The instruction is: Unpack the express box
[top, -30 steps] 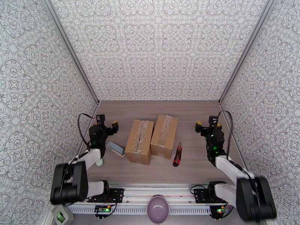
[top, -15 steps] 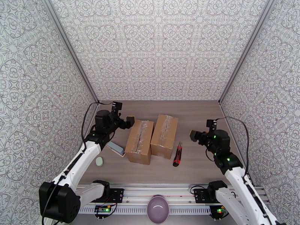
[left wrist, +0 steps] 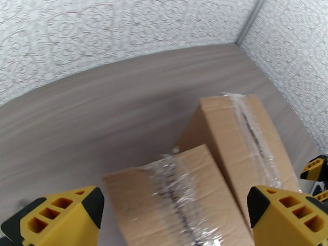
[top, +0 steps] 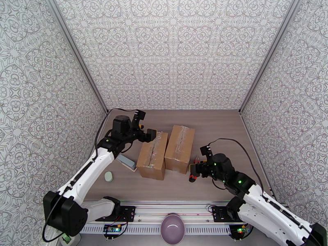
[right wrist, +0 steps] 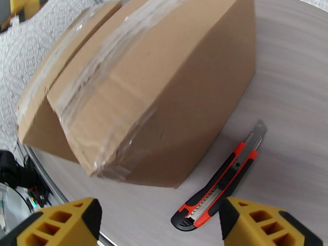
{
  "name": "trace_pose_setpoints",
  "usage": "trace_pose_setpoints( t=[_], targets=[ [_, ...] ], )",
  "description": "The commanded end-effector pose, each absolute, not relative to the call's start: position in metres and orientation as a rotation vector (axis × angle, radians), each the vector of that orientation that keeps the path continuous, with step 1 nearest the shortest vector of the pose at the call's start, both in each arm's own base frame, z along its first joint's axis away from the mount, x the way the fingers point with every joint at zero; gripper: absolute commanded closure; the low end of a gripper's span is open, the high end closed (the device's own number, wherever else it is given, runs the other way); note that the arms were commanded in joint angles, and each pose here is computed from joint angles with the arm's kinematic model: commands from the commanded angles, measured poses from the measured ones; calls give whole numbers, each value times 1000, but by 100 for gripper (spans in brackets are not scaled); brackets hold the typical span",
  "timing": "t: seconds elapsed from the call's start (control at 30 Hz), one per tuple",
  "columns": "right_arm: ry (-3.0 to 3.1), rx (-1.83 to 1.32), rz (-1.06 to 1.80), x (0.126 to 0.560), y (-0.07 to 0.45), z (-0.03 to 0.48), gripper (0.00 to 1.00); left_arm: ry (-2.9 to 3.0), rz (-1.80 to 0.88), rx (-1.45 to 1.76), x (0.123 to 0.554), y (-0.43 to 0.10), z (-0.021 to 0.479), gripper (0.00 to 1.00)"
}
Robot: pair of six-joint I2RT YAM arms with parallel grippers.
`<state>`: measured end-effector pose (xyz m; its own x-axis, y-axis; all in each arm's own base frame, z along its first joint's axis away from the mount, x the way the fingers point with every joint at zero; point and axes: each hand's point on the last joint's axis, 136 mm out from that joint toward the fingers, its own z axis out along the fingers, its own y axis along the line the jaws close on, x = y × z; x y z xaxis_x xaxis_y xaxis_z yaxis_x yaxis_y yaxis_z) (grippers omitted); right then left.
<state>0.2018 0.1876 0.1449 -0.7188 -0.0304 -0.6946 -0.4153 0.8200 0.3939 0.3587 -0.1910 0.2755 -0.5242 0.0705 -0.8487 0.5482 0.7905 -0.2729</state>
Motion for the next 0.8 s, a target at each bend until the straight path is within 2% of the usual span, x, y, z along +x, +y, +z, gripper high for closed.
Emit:
trace_pose_setpoints(
  t=[0.0, 0.2, 0.27, 0.3, 0.77],
  targets=[
    [2338, -352, 647, 198, 194, 121, 20, 2072, -748, 514, 355, -219, 282, 2],
    [2266, -219, 562, 222, 205, 115, 13, 2095, -766, 487, 368, -229, 277, 2],
    [2209, -159, 591, 234, 210, 118, 5, 2089, -775, 473, 373, -231, 279, 2],
    [2184, -148, 606, 238, 214, 120, 4, 2088, -780, 467, 374, -232, 280, 2],
    [2037, 77, 309, 327, 211, 152, 1, 2133, -713, 446, 374, -221, 273, 2]
  ],
)
